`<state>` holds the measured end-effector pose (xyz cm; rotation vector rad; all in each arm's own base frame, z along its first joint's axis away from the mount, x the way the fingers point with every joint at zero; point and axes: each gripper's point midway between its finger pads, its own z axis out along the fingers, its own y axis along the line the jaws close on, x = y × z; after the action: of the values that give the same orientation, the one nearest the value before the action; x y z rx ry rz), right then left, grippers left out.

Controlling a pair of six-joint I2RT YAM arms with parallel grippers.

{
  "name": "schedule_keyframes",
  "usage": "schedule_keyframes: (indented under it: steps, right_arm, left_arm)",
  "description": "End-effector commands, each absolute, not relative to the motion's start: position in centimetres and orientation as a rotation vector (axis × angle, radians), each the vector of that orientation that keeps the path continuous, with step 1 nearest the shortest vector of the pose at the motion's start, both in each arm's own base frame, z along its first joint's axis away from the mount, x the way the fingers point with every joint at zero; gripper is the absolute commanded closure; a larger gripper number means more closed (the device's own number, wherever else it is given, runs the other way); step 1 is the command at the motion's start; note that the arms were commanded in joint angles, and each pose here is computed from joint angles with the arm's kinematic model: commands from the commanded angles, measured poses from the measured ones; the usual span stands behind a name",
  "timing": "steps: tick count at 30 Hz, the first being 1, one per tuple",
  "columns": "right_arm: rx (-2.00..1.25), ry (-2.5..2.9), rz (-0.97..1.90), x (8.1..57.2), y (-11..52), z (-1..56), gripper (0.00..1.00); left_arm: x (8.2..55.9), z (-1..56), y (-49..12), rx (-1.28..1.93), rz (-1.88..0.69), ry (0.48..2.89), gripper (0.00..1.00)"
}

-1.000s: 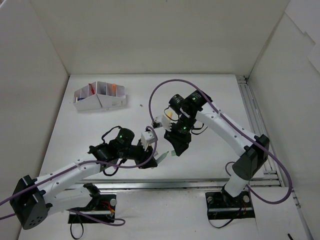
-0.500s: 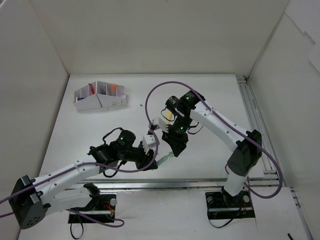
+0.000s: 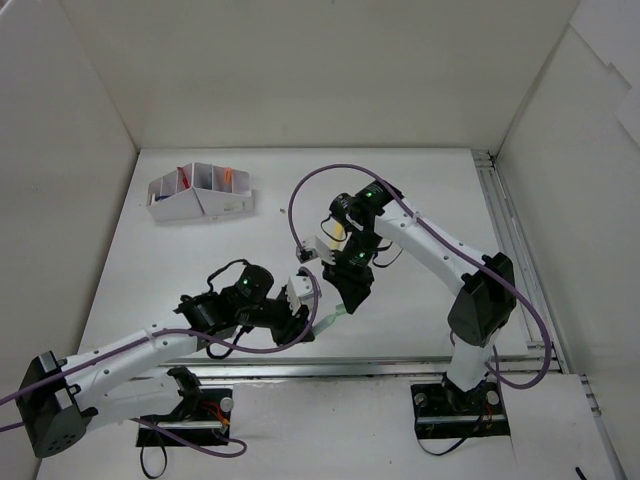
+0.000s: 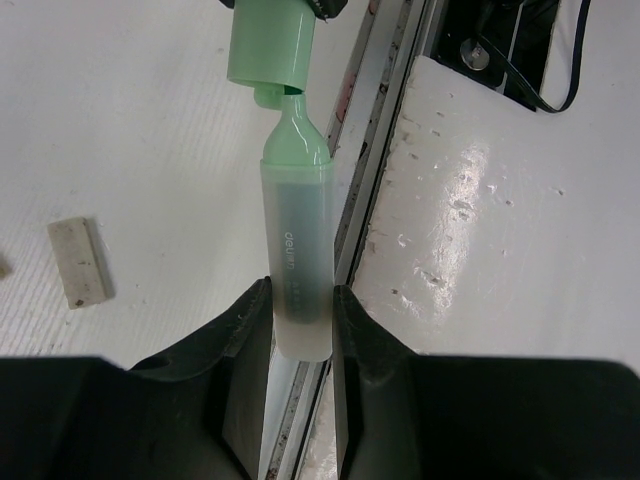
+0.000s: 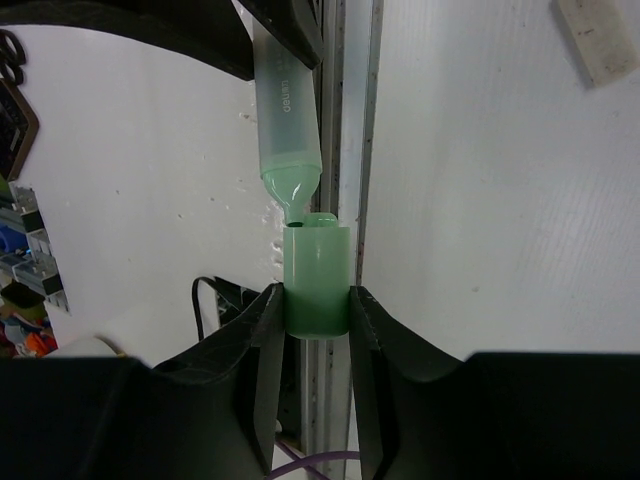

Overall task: Sort the stationery into containers
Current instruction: Close the pen cap on the pen.

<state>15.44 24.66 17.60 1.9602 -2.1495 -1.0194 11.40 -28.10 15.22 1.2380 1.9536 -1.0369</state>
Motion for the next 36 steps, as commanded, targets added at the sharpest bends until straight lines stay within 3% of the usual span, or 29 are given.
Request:
schedule_keyframes:
  steps: [1, 24, 36]
  right_arm:
    - [1.879, -2.057, -1.084, 13.0, 23.8, 19.1, 1.0]
    - [1.886, -1.968, -1.06, 11.2, 24.6, 18.3, 1.0]
    - [1.92, -1.817, -1.251, 9.7, 26.8, 18.3, 1.0]
  left_arm:
    - [12.5, 19.3, -29.8, 1.24, -1.05, 1.798, 1.0]
    - [12.4, 19.5, -30.2, 1.237, -1.03, 1.809, 1.0]
    - [14.0, 23.7, -31.5, 1.216, -0.951, 1.582, 1.0]
